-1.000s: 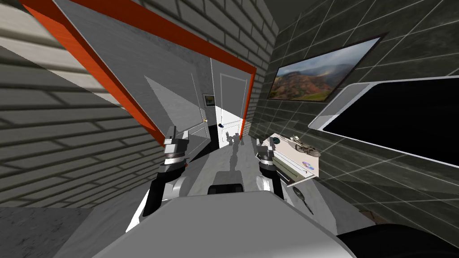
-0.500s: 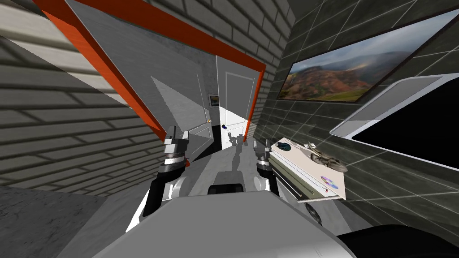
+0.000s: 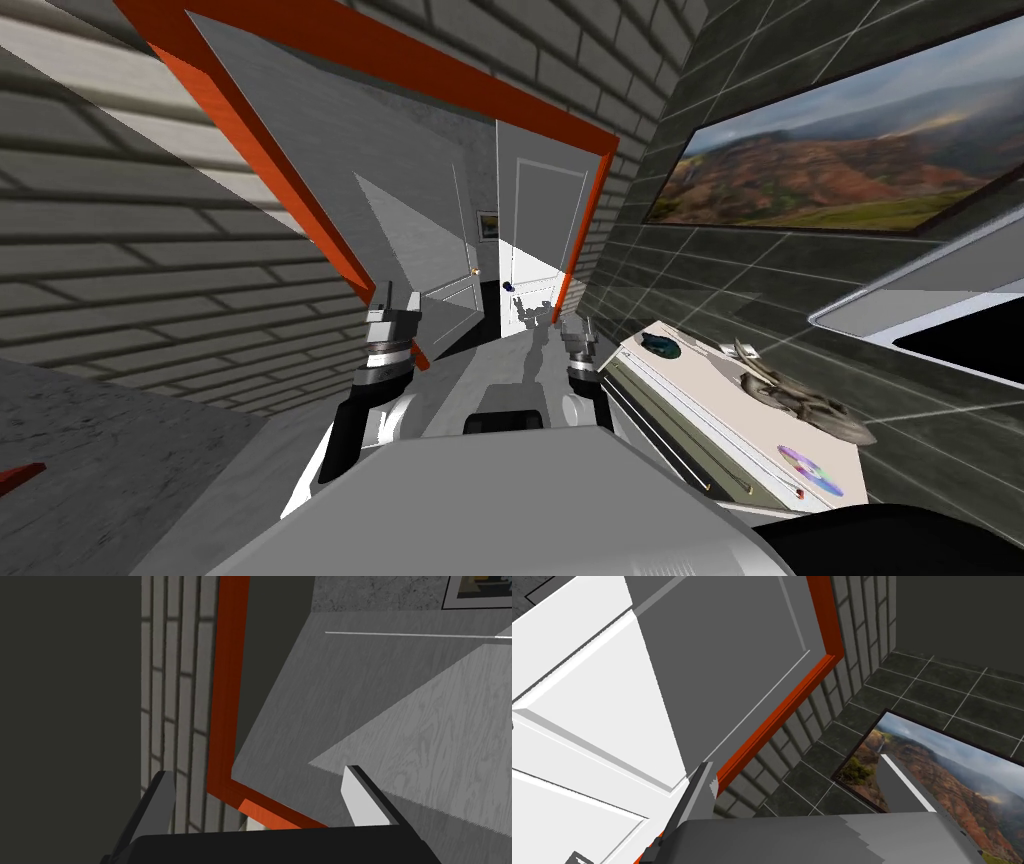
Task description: Push the door open
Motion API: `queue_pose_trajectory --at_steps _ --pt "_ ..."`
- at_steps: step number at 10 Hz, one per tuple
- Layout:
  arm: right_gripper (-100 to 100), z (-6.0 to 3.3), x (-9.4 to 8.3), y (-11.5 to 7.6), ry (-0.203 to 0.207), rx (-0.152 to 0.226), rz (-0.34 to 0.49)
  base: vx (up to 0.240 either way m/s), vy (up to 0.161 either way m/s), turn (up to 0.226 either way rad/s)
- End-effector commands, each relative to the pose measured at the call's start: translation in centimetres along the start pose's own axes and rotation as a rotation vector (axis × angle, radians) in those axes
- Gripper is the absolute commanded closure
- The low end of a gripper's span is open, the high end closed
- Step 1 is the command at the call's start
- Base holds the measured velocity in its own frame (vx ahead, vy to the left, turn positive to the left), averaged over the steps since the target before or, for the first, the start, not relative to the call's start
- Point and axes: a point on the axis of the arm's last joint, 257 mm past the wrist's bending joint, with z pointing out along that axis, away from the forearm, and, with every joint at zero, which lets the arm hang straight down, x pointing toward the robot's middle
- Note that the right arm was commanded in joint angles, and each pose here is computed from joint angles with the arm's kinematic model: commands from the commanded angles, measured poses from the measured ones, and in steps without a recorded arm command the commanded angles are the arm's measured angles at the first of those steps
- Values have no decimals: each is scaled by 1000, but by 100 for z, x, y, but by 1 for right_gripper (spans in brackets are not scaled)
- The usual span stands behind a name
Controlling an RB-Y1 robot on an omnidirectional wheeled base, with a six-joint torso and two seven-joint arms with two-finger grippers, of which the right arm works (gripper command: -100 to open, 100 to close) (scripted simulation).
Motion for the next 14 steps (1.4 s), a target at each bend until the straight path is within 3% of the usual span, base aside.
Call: queue_pose_trajectory --at_steps 1,14 --pt "-100 -17 -53 -82 -14 12 36 111 -17 124" --pt "-100 -397 -526 -857 -169 97 341 109 -51 171"
